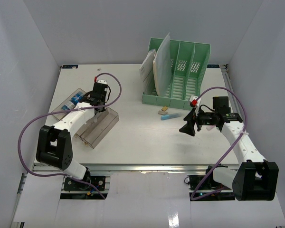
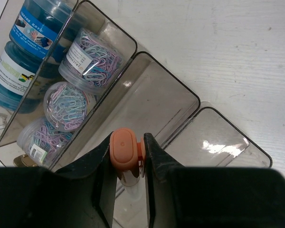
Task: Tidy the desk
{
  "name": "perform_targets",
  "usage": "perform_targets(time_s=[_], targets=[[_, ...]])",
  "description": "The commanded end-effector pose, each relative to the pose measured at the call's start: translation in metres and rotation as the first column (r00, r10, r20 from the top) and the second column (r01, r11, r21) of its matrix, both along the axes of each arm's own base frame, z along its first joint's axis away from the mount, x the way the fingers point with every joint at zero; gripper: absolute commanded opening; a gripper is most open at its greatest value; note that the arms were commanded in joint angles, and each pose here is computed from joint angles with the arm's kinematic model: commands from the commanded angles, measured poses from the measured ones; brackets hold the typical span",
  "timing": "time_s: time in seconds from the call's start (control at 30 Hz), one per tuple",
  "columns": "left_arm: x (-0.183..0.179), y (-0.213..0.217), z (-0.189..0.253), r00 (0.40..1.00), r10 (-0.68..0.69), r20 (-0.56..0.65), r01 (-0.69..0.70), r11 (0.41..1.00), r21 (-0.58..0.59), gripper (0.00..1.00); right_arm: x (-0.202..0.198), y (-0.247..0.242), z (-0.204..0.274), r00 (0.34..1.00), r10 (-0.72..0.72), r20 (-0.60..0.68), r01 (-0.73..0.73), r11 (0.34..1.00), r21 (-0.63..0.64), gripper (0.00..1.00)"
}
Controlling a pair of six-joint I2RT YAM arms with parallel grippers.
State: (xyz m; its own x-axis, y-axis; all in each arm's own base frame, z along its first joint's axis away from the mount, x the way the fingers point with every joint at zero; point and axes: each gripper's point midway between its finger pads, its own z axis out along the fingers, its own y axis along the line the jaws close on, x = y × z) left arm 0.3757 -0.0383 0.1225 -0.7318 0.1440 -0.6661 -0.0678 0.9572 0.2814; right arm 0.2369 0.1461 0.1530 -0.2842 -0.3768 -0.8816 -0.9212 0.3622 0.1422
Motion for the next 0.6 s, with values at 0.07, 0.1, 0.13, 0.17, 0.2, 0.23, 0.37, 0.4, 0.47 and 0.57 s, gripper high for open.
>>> perform_targets(time_s=[0.07,0.1,0.13,0.17,0.2,0.23,0.37,0.4,0.47,0.57], targets=[[0.013,0.014,0.011,0.998,0.032,0.055,-0.035,0.998,0.054,0.37,-0.002,0.001,0.000,1.000,0.010,-0.010,-0.009,1.000,0.027,0.80],[0.013,0.015,0.011,0.998,0.034,0.056,-0.037,0.998,0.058,0.38,-0.002,0.001,0.000,1.000,0.009,-0.011,-0.009,1.000,0.028,0.80],[0.014,0.015,0.012,0.998,0.034,0.057,-0.038,0.997,0.062,0.38,-0.002,0.000,-0.001,1.000,0.008,-0.013,-0.008,1.000,0.030,0.80],[0.015,0.016,0.012,0.998,0.034,0.058,-0.038,0.997,0.067,0.39,-0.001,0.000,-0.001,1.000,0.006,-0.016,-0.005,1.000,0.031,0.80],[0.016,0.016,0.012,0.998,0.034,0.061,-0.038,0.997,0.068,0.40,-0.001,-0.001,-0.002,1.000,0.004,-0.018,-0.004,0.999,0.033,0.80],[0.017,0.017,0.012,0.997,0.033,0.064,-0.038,0.997,0.070,0.40,-0.001,-0.001,-0.002,1.000,0.004,-0.021,-0.003,0.999,0.034,0.80],[0.022,0.016,0.014,0.996,0.017,0.085,-0.023,0.997,0.070,0.44,0.000,-0.003,-0.005,1.000,-0.004,-0.028,0.005,0.999,0.035,0.80],[0.023,0.016,0.013,0.996,0.012,0.084,-0.018,0.997,0.072,0.47,0.000,-0.004,-0.006,1.000,-0.005,-0.030,0.006,0.999,0.034,0.80],[0.022,0.015,0.006,0.998,0.007,0.067,-0.011,0.997,0.071,0.53,0.001,-0.005,-0.007,0.999,-0.012,-0.034,0.013,1.000,0.027,0.80],[0.018,0.013,-0.002,0.999,0.003,0.051,-0.006,0.998,0.059,0.62,0.004,-0.008,-0.011,0.999,-0.025,-0.036,0.025,1.000,0.012,0.80]])
